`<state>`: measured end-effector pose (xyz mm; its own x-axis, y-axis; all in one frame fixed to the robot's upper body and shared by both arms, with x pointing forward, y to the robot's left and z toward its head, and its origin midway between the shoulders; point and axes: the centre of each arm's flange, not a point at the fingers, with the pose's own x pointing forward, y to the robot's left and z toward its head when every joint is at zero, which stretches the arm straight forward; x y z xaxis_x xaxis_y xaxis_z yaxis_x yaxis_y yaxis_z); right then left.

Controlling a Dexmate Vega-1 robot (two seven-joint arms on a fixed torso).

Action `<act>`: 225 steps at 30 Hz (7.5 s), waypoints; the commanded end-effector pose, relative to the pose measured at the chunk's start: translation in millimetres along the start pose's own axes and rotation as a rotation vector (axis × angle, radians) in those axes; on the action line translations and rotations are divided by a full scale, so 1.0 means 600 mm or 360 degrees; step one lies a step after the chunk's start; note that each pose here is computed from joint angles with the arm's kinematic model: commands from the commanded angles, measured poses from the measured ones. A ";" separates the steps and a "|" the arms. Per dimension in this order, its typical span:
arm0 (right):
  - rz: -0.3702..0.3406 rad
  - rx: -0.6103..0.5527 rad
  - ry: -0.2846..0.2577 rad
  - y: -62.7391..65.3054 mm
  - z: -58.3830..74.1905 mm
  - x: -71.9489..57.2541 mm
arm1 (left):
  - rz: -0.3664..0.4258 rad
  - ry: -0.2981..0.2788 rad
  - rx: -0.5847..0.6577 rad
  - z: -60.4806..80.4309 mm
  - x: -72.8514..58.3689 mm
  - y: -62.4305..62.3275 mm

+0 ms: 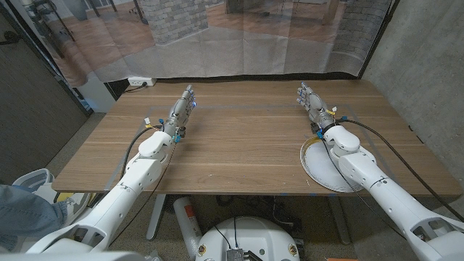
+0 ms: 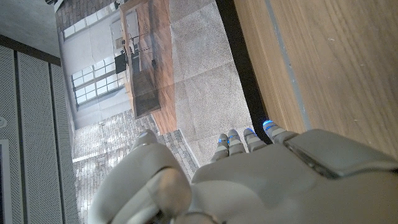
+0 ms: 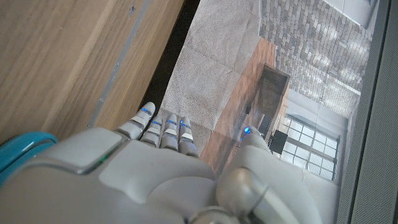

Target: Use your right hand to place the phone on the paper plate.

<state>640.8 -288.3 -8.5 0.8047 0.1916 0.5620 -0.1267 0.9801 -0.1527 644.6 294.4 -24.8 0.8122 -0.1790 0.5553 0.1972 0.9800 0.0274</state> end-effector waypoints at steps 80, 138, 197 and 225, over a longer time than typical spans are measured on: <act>-0.0192 -0.0796 0.0009 -0.047 0.045 -0.024 | -0.0039 -0.0043 -0.0032 0.005 -0.008 -0.010; -0.0210 -0.1288 0.0162 -0.076 0.056 -0.050 | -0.0031 -0.0051 -0.0041 0.004 -0.008 -0.018; -0.0066 -0.1738 0.0383 -0.069 0.073 -0.042 | -0.0013 -0.0048 -0.0027 0.006 -0.014 -0.020; 0.0032 -0.1878 0.0550 -0.062 0.071 -0.028 | 0.0000 -0.0043 -0.0043 0.004 -0.019 -0.020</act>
<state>603.6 -325.8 21.0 0.9236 0.0224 0.3828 0.3551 0.3266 -0.8759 632.3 284.5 -26.9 0.7931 -0.1793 0.5821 0.2107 0.9775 0.0140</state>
